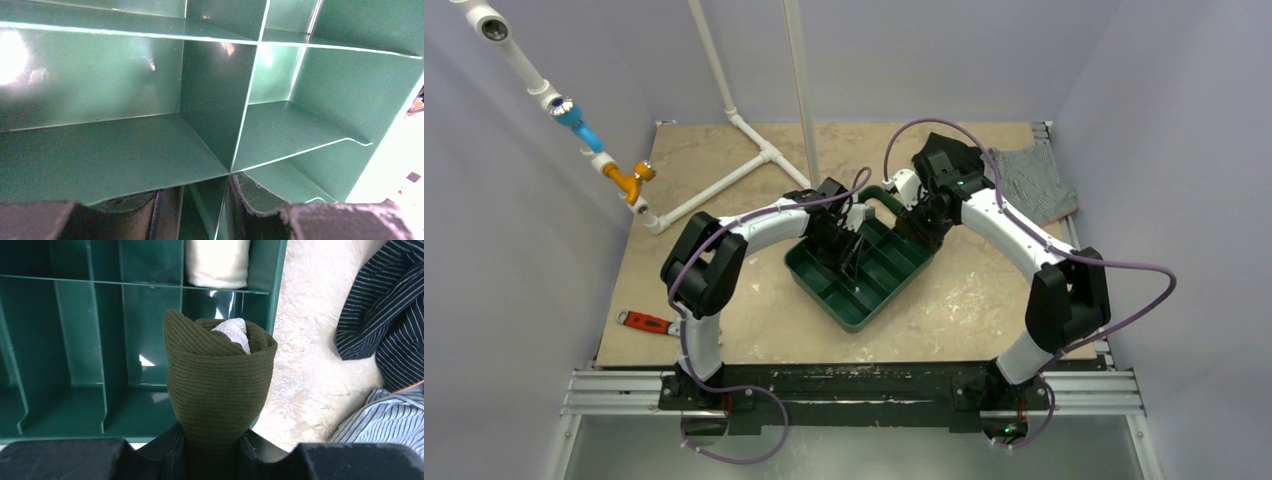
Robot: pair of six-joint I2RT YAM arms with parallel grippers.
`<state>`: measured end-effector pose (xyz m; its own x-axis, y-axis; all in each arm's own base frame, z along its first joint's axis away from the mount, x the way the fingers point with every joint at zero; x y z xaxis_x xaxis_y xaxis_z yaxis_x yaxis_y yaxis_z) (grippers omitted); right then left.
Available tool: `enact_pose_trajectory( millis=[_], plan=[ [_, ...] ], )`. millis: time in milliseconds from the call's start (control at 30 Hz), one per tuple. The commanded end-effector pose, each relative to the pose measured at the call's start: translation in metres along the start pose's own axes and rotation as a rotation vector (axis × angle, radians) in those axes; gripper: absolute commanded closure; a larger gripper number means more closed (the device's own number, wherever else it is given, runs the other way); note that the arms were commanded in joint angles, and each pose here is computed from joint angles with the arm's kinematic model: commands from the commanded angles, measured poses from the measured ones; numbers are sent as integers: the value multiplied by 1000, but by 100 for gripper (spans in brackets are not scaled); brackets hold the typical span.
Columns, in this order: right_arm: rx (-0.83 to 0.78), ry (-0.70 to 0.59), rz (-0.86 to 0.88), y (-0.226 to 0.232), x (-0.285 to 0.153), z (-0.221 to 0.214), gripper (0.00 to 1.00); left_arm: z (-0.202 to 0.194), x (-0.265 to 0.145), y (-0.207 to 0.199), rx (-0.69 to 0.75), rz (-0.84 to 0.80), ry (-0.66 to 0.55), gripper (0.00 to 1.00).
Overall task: Roll the underwear
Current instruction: Move the storage box to the center of the board, then place the underwear in the storage box.
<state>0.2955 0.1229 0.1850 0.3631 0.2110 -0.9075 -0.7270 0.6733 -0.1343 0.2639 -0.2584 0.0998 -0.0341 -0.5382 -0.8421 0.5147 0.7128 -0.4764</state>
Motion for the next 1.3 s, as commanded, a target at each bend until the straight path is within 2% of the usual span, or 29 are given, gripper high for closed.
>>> enact_pose_trajectory(
  millis=[0,233,600,833,1267],
  plan=[
    [5,-5,-106,-10,1,13,100,-7,15,6,-59,-14,30,69],
    [-29,26,-186,-5,23,14,100,-8,15,7,-36,-18,21,70],
    [-52,107,-181,6,40,0,100,-10,16,9,-21,-17,23,71],
    [-56,161,-117,13,56,-8,100,-10,15,9,-2,-17,21,72],
    [-87,161,21,23,78,-4,100,-12,17,10,37,-29,42,74]
  ],
)
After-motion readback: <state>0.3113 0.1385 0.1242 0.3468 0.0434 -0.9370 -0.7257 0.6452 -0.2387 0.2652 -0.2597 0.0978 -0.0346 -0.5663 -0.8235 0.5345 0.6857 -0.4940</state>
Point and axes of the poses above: each gripper's point midway between its finger pads, its own x axis out along the fingers, its own y axis along the line the jaws close on, z = x × y, the point moved 7 cm from there along -x, back along the fingers
